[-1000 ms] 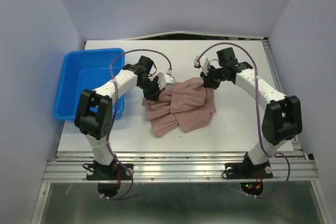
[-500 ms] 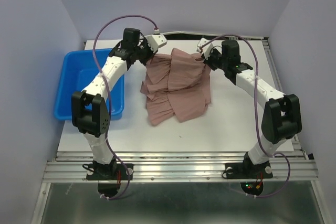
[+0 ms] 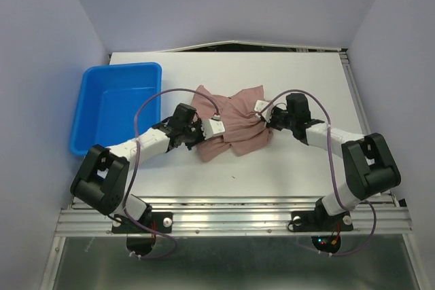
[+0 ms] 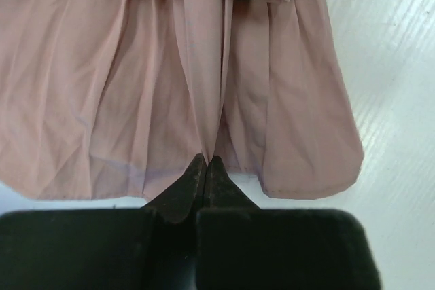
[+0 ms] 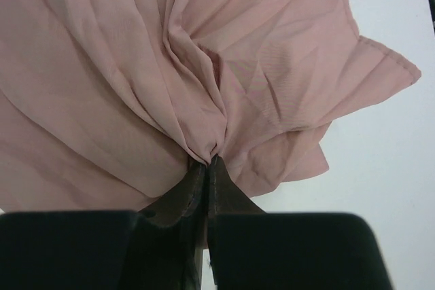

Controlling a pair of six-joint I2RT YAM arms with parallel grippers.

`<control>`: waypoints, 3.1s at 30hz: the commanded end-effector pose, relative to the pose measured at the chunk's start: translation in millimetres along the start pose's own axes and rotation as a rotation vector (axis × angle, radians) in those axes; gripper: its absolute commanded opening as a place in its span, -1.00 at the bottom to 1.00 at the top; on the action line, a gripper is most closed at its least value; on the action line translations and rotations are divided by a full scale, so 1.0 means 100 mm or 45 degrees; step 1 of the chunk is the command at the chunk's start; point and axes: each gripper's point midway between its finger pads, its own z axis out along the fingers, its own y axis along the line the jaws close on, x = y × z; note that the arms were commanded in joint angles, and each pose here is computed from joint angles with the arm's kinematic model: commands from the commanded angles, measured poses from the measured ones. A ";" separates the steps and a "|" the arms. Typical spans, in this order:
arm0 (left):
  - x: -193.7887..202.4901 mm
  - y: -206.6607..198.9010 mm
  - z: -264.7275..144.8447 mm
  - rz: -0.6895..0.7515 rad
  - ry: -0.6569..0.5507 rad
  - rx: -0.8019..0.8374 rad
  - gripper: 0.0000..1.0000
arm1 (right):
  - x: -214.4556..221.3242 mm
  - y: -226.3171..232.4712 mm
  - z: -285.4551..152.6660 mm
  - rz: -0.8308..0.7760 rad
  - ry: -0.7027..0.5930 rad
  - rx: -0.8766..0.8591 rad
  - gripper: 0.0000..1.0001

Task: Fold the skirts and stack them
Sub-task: Fold the skirt

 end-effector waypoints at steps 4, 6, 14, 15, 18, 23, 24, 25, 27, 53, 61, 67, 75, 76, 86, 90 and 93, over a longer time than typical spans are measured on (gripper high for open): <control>0.09 0.08 0.09 -0.025 0.074 -0.106 -0.97 | -0.16 0.16 -0.13 -0.037 -0.054 -0.058 -0.66; 0.07 0.09 0.07 -0.030 0.078 -0.102 -0.67 | -0.21 0.18 -0.18 -0.019 -0.066 -0.074 -0.59; -0.26 0.08 -0.29 -0.030 -0.028 -0.003 0.17 | -0.44 0.12 -0.62 0.032 -0.032 -0.057 0.08; -0.31 0.11 -0.39 -0.030 -0.051 -0.004 0.19 | -0.52 -0.04 -0.70 0.060 -0.028 0.019 0.37; -0.47 0.09 -0.61 -0.034 -0.109 0.027 0.20 | -0.78 -0.39 -0.83 0.137 -0.059 0.148 0.46; -0.64 0.05 -0.68 -0.152 -0.170 0.066 0.19 | -1.14 -0.75 -0.72 0.373 -0.132 0.138 0.47; -0.64 0.06 -0.64 -0.190 -0.169 0.066 0.19 | -1.16 -0.78 -0.65 0.403 -0.132 0.118 0.45; -0.64 0.07 -0.60 -0.228 -0.163 0.070 0.18 | -1.19 -0.78 -0.57 0.427 -0.141 0.073 0.38; -0.64 0.10 -0.45 -0.345 -0.150 0.076 0.11 | -1.14 -0.75 -0.31 0.505 -0.095 -0.036 0.29; -0.36 1.42 0.80 -0.439 0.175 -0.125 -0.13 | -0.51 1.55 -0.38 0.967 0.381 -0.789 0.15; -1.01 1.67 -0.10 -0.408 -0.173 -0.205 0.25 | -1.13 0.75 -0.43 1.094 0.150 -0.603 0.27; -1.06 1.19 -0.82 -0.220 -0.303 -0.315 0.57 | -1.25 0.36 -0.38 1.029 0.052 -0.512 0.29; -1.01 -0.10 -0.63 0.133 -0.199 -0.168 0.58 | -1.16 0.53 -0.02 1.105 0.051 -0.680 0.22; -1.00 -0.21 -0.61 0.163 -0.196 -0.146 0.58 | -1.11 0.58 0.01 1.117 0.064 -0.694 0.19; -1.54 -0.75 -0.38 0.149 -0.302 0.041 0.42 | -0.90 0.55 0.16 1.149 0.138 -0.583 0.07; -1.76 -0.79 -0.29 0.050 -0.335 0.111 0.33 | -1.10 0.13 0.02 1.186 0.044 -0.482 0.14; -1.76 -0.83 -0.26 0.005 -0.331 0.151 0.33 | -1.12 -0.09 -0.22 1.163 0.013 -0.452 0.22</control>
